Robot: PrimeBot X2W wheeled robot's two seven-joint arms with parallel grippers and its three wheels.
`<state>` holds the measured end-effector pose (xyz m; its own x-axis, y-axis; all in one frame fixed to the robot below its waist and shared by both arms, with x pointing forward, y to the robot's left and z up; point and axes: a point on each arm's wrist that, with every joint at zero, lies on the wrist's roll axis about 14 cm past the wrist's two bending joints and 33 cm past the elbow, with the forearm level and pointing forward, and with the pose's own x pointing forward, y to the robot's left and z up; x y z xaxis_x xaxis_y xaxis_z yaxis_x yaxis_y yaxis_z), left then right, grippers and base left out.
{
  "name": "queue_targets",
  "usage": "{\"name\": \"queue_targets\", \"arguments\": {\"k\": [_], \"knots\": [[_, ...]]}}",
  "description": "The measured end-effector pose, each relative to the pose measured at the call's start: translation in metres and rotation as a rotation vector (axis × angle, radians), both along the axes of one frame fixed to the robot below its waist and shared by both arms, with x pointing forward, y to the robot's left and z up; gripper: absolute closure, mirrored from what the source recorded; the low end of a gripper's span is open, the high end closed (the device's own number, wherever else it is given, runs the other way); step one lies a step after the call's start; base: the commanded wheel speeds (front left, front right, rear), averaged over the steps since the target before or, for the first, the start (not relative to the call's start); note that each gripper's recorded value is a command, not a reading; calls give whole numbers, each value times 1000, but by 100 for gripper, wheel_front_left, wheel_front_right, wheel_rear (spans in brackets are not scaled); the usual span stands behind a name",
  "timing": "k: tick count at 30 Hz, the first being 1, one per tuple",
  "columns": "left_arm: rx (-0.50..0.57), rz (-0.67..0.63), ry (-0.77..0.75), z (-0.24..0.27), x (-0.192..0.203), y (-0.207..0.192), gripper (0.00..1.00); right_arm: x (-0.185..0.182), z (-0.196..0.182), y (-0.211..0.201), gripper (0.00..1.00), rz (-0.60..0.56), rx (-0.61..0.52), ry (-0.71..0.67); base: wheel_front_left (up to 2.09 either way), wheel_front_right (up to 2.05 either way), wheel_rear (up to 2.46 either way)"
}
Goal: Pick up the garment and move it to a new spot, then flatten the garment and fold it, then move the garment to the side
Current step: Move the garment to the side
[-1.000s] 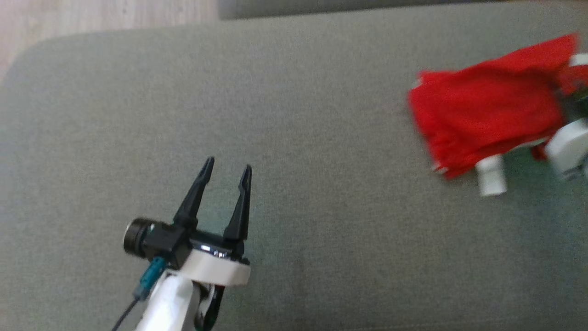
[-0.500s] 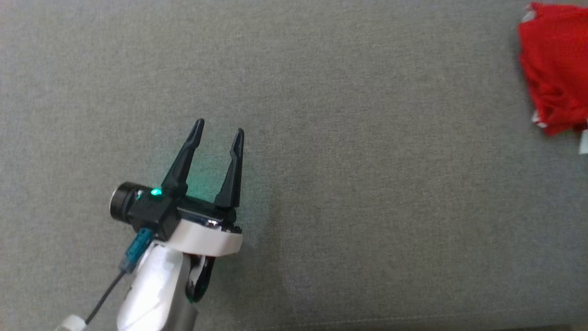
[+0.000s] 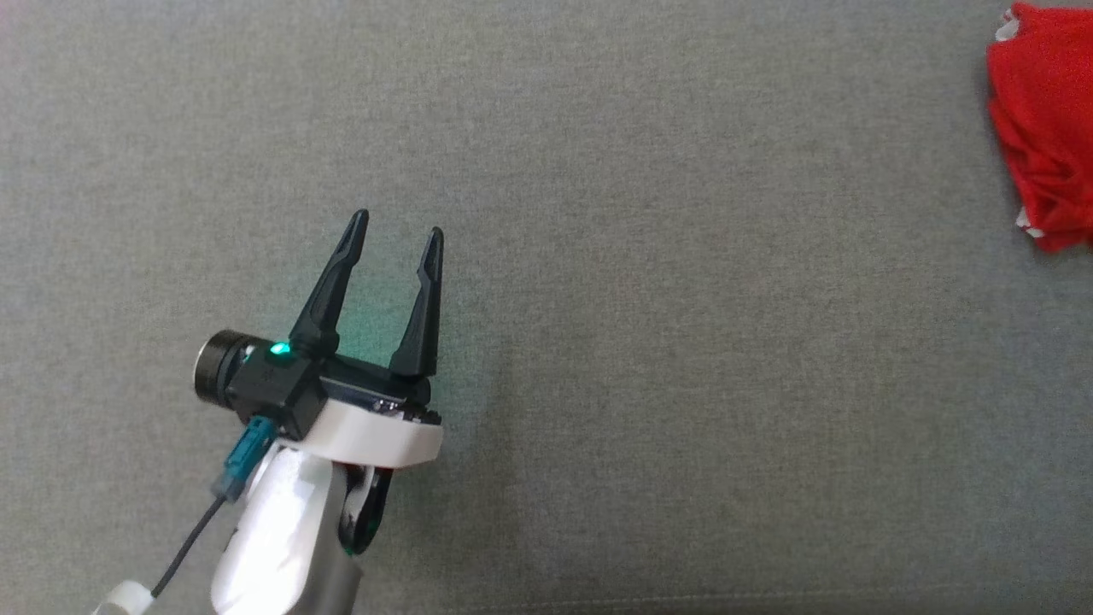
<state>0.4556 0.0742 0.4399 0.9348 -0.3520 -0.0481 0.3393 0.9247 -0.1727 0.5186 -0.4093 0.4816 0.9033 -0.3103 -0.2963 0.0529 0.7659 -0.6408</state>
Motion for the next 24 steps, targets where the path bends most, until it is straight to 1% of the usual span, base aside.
{"name": "queue_targets", "arguments": {"k": [1, 2, 5, 8, 10, 12, 14, 18, 21, 24], "knots": [[0, 0, 0, 0, 0, 0, 0, 0, 0, 0, 0, 0, 0, 0, 0, 0, 0], [-2, -1, -14, 6, -1, 0, 0, 1, 10, 6, 0, 9, 11, -35, 0, 0, 0], [-4, 0, -31, 14, -3, -1, 0, -1, 19, 14, 0, 28, 11, -62, 0, 0, 0], [-14, 7, -59, 28, -7, 1, 0, -5, 29, 34, 0, 64, 43, -109, 0, 0, 0], [-22, 16, -60, 32, -15, 3, 0, -7, 42, 54, 0, 102, 79, -166, 0, 0, 0], [-25, 28, -64, 36, -25, 7, 0, -8, 58, 79, 0, 134, 159, -247, 0, 0, 0], [-25, 37, -79, 44, -32, 9, 0, -11, 73, 110, 0, 192, 223, -316, 0, 0, 0], [-28, 58, -143, 68, -38, 15, 0, -28, 100, 166, 0, 288, 360, -460, 0, 0, 0], [-30, 75, -180, 82, -43, 19, 0, -48, 99, 196, 0, 315, 481, -517, 0, 0, 0], [-51, 90, -157, 77, -54, 23, 0, -70, 82, 215, 0, 312, 601, -540, 0, 0, 0]]}}
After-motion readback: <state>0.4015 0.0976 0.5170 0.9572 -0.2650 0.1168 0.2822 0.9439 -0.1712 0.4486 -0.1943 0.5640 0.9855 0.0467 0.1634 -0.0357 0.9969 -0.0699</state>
